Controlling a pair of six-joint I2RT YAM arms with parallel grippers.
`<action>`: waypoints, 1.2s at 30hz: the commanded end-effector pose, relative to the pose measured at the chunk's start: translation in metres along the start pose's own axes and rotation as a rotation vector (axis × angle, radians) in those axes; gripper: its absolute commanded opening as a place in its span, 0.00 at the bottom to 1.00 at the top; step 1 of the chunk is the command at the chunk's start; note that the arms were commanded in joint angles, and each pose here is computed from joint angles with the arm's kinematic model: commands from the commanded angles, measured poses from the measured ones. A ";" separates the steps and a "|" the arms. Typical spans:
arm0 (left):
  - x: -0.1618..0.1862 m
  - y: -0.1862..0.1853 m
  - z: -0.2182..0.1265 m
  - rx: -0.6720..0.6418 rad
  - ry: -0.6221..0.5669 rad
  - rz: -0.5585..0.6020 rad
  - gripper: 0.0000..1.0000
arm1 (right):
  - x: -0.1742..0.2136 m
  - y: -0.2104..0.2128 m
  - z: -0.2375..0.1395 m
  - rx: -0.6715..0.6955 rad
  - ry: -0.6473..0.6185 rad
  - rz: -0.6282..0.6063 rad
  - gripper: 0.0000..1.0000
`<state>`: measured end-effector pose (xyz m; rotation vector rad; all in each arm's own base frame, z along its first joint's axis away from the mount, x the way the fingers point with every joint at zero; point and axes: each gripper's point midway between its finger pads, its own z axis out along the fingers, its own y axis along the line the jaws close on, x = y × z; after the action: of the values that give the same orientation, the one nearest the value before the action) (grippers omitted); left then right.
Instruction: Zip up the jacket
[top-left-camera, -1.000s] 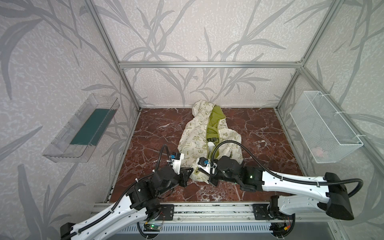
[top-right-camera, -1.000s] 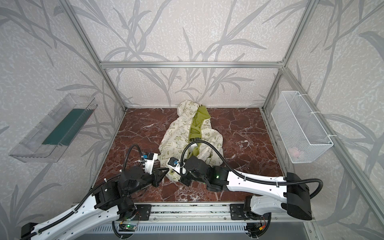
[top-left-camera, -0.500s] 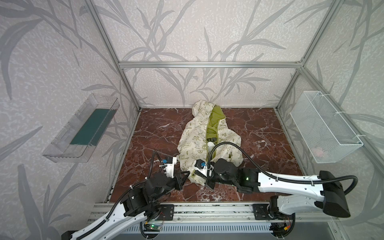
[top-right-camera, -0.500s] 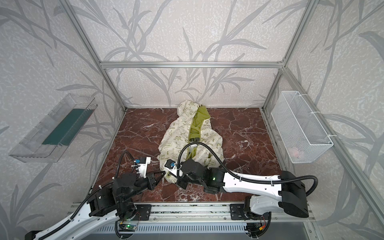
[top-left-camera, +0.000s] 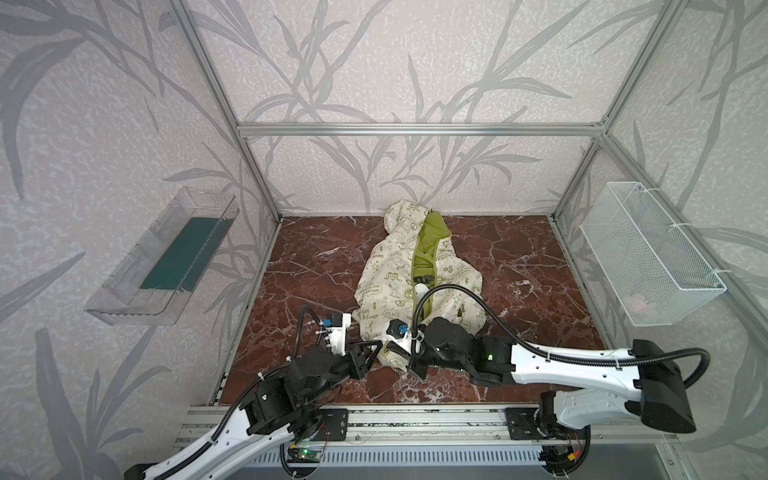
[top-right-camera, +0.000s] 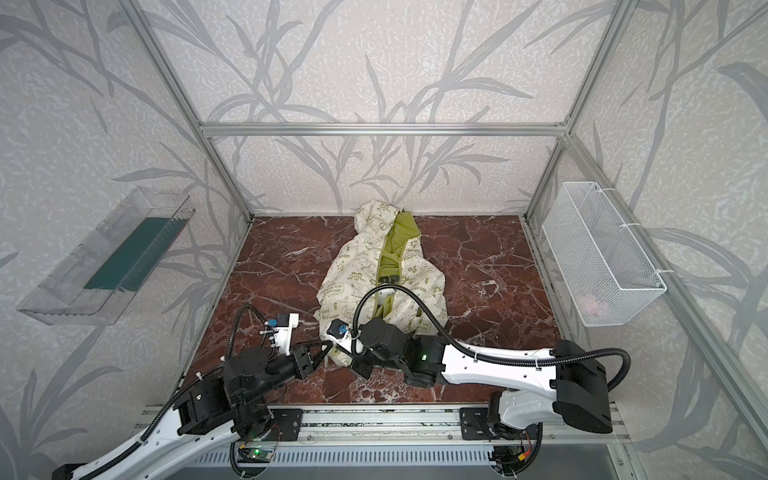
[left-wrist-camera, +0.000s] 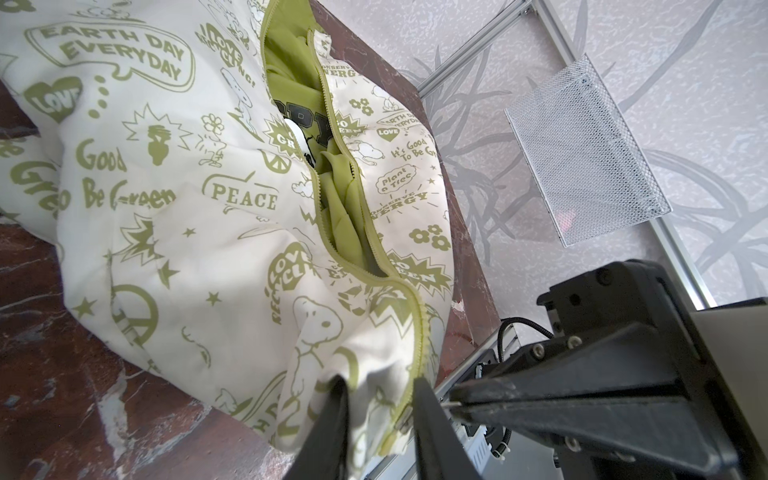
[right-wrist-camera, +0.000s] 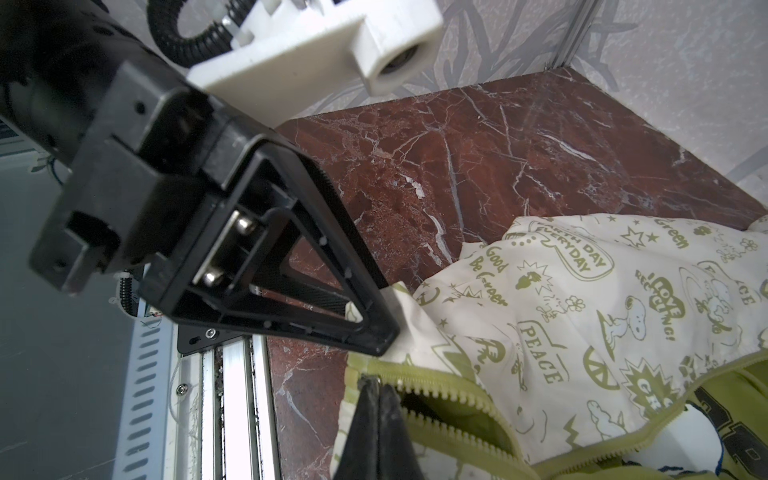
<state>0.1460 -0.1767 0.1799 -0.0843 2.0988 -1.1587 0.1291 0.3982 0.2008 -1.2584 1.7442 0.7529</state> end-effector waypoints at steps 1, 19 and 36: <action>0.003 0.003 0.003 -0.001 0.005 -0.016 0.28 | -0.028 0.000 -0.004 -0.011 -0.077 0.016 0.00; 0.003 0.000 0.006 0.002 0.013 -0.023 0.00 | -0.031 -0.010 -0.009 0.020 -0.091 0.027 0.00; 0.008 0.009 -0.008 -0.039 0.045 -0.006 0.00 | -0.034 -0.069 -0.006 0.299 -0.075 0.002 0.00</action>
<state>0.1420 -0.1778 0.1749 -0.0836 2.1282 -1.1725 0.1745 0.3873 0.2108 -1.1131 1.7619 0.5810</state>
